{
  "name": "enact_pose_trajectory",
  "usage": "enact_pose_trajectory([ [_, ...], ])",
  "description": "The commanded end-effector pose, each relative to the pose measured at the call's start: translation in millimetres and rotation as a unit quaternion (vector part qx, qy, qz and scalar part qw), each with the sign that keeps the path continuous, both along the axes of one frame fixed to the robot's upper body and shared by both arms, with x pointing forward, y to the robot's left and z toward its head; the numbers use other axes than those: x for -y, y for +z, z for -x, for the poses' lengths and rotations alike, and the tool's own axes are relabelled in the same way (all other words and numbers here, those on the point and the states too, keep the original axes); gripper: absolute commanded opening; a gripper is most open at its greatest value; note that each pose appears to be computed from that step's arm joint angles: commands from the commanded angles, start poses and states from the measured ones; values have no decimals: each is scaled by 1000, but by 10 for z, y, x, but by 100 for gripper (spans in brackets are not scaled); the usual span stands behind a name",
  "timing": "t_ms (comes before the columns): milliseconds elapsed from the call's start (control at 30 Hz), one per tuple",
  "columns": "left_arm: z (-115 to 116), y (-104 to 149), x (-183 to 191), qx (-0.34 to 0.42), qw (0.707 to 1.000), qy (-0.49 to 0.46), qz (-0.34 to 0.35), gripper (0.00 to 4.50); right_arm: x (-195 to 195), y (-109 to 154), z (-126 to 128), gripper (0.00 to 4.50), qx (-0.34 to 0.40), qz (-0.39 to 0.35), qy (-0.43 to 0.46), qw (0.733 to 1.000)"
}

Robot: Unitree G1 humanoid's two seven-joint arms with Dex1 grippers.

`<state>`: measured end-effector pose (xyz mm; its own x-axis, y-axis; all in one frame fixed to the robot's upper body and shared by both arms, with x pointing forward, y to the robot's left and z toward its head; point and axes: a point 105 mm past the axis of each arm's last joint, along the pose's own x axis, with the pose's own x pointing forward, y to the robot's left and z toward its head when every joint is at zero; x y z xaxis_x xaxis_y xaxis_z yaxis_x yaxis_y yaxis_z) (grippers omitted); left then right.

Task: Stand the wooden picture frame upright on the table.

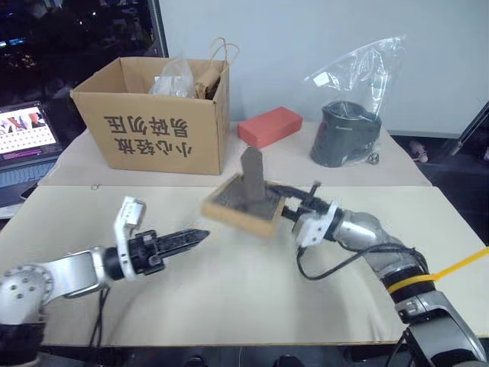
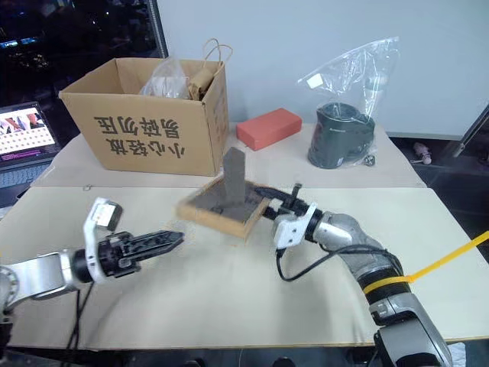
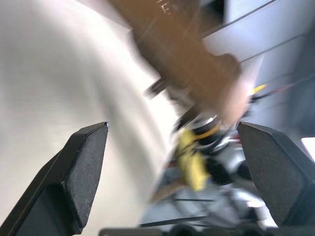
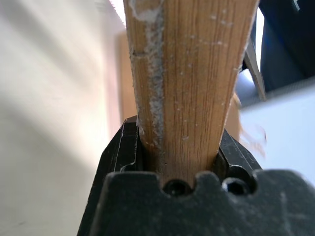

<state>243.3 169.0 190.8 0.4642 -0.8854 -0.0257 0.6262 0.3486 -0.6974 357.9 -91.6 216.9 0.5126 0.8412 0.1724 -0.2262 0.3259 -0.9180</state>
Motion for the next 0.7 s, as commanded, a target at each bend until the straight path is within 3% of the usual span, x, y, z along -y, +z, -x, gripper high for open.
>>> enact_pose_trajectory([
  [33, 94, 212, -107, 118, 992, 9, -40, 450, 22, 212, -104, 123, -159, -96, 46, 982],
  [167, 61, 278, -169, 250, 961, 53, -102, 450, -115, 10, -173, 123, -382, -128, 104, 909],
  [400, 25, 108, -151, 249, 959, 59, -119, 450, -79, -344, -460, 123, -494, -157, 63, 853],
  [433, 27, 107, -151, 247, 960, 59, -114, 450, -43, -423, -501, 123, -516, -166, 52, 839],
  [533, 11, 94, -177, 246, 960, 68, -118, 450, 30, -704, -536, 123, -620, -206, 36, 757],
  [600, 13, 98, -192, 246, 960, 69, -118, 450, 33, -809, -519, 123, -655, -216, 37, 724],
  [700, 20, 106, -205, 246, 960, 69, -116, 450, 9, -864, -488, 123, -681, -222, 45, 696],
])
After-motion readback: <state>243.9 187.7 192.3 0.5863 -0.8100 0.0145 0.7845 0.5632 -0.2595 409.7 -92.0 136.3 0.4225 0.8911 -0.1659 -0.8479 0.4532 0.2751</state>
